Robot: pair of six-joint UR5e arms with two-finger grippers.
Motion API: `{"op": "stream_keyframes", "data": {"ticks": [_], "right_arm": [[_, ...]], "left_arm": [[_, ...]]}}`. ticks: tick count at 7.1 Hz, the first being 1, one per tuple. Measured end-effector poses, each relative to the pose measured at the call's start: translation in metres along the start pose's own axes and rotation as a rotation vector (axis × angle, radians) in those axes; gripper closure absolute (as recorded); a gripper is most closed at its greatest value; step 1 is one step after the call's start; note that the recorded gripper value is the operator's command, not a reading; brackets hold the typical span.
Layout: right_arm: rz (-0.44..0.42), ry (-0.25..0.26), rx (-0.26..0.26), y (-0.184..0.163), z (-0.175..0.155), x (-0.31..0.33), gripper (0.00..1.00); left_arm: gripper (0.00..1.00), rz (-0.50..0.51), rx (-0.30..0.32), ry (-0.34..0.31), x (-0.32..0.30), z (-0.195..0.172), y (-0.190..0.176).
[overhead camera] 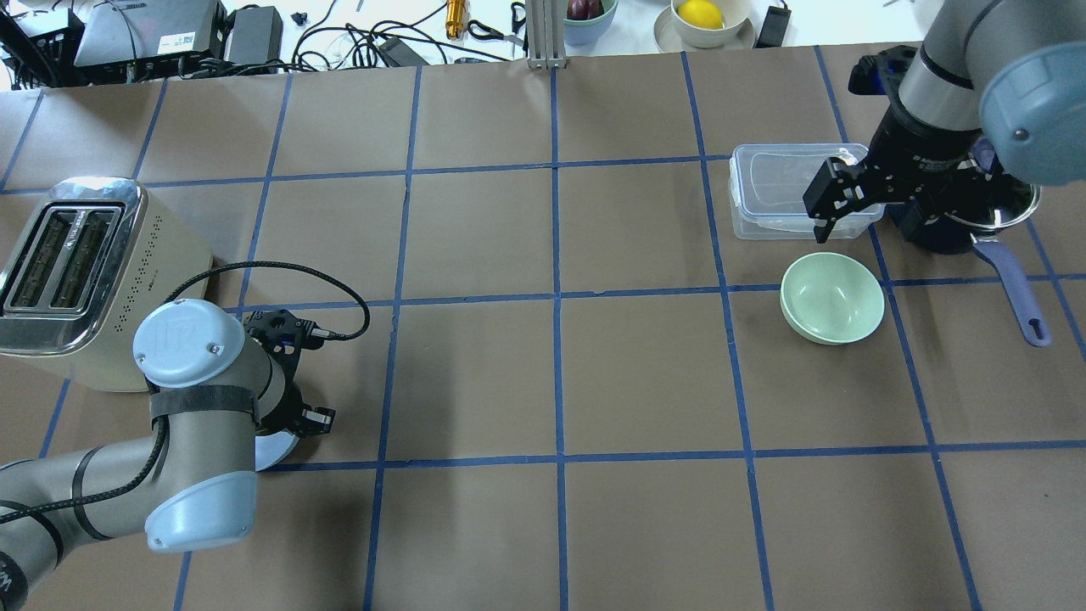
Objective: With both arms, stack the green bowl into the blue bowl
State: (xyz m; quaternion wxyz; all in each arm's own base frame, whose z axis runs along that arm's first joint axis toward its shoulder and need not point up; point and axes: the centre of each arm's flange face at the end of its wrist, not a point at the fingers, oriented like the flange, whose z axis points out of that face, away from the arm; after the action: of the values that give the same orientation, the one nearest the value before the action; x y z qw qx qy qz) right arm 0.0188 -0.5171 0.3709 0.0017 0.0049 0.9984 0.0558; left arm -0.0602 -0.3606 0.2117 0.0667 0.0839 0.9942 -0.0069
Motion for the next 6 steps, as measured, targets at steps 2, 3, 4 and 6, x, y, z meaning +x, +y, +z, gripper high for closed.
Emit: {"op": "stream_keyframes", "data": {"ticks": [2,3,4,6], "right_arm": [[-0.021,0.005,0.063,0.013,0.075,0.043,0.01],[-0.045,0.012,0.096,0.021,0.107,0.054,0.13],[-0.052,0.019,0.118,0.023,0.132,0.066,0.22],[-0.022,-0.011,0.124,0.020,0.161,0.086,0.74]], "left_arm": [[1.00,-0.038,0.053,-0.008,0.010,-0.033,-0.029],[1.00,-0.074,0.069,0.003,0.029,-0.055,-0.050],[1.00,-0.118,0.077,0.037,0.054,-0.075,-0.076],[1.00,-0.225,0.067,0.109,0.115,-0.091,-0.138]]}}
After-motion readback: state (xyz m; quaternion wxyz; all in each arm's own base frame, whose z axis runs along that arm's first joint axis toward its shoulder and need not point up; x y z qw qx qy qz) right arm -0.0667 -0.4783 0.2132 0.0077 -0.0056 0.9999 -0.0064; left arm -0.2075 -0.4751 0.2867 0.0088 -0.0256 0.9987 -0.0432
